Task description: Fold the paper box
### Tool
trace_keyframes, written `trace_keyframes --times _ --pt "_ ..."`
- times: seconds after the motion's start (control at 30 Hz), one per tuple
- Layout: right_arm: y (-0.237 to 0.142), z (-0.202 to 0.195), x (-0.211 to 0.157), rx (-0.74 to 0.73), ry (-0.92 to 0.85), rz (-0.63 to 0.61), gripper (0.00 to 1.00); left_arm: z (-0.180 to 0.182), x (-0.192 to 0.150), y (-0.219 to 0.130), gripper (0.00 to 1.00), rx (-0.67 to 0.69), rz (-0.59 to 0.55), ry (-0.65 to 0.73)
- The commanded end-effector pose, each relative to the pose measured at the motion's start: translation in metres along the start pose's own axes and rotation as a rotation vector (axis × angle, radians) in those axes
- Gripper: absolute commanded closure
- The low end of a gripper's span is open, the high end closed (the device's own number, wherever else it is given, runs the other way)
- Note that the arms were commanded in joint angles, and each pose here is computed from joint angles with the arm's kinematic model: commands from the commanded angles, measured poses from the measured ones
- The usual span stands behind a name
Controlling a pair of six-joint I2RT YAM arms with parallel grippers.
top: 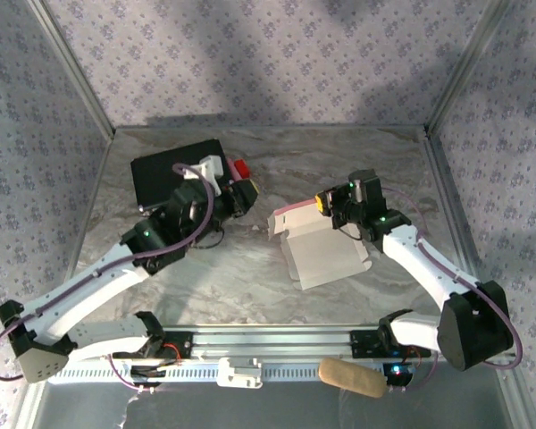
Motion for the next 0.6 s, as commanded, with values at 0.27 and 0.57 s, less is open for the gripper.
trace_keyframes --times 0.27,0.57 --pt "0.003 0.001 0.000 0.005 -0.034 -0.017 1.00 0.022 -0.075 0.067 0.47 0.161 0.249 -0.049" --pt "0.005 -0.001 -0.003 0.017 -0.022 0.000 1.00 0.026 -0.091 0.097 0.43 0.191 0.261 -0.052"
Point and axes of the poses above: each hand's point on the last joint's axis, 136 mm out from that joint toward the fingers, its own y axis out along the fingers, its own z axis along the line the jaws close on, x = y × z, the point moved 2 cm from there along -y, back along the fingers, and after that the axes turned 11 degrees about -y, right-handed, at the moved point
